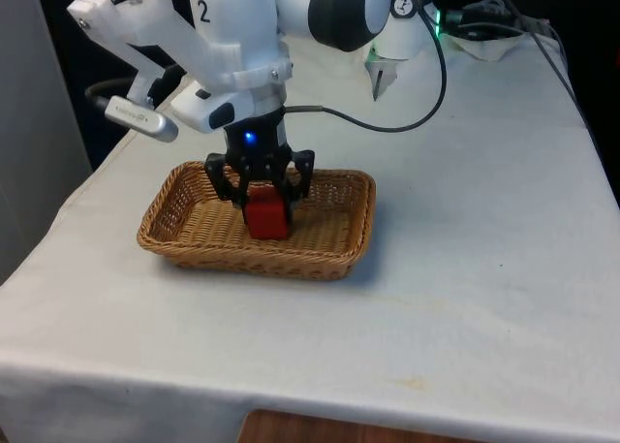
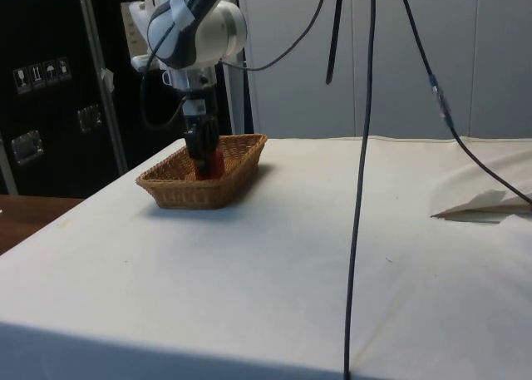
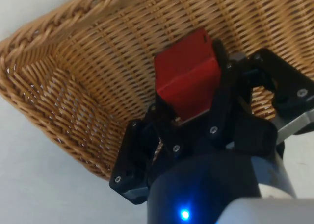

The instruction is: Pick up the cube and place it into the basket.

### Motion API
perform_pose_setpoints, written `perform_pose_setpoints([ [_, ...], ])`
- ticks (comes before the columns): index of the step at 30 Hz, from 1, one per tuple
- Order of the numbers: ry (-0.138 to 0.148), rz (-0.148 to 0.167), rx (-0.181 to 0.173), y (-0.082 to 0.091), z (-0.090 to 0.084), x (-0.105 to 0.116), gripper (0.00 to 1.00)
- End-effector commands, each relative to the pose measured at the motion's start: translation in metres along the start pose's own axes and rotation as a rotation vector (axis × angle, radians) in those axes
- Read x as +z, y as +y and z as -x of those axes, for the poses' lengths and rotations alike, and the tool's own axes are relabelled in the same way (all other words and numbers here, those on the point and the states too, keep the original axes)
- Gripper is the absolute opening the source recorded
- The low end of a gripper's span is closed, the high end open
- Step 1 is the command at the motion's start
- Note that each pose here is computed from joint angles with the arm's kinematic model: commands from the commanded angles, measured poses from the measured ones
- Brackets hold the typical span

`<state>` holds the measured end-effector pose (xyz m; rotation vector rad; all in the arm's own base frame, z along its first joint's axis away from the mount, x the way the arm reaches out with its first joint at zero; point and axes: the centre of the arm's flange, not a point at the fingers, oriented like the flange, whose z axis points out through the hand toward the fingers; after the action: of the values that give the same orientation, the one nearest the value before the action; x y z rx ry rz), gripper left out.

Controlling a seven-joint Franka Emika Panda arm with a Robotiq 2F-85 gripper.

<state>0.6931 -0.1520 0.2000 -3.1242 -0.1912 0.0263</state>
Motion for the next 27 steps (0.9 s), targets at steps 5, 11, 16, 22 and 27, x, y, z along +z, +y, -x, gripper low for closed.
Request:
perform_pose_setpoints([
  [5, 0.002, -0.001, 0.001, 0.0007, -0.0006, 0.0017, 0.02],
  [11, -0.002, 0.001, 0.001, 0.0005, 0.0000, 0.0017, 0.02],
  [16, -0.002, 0.000, 0.000, -0.0001, -0.0004, 0.0021, 0.18],
  [22, -0.002, 0.000, 0.000, -0.0001, -0.0004, 0.0021, 0.80],
  [27, -0.002, 0.000, 0.000, -0.0001, -0.0004, 0.0021, 1.00],
])
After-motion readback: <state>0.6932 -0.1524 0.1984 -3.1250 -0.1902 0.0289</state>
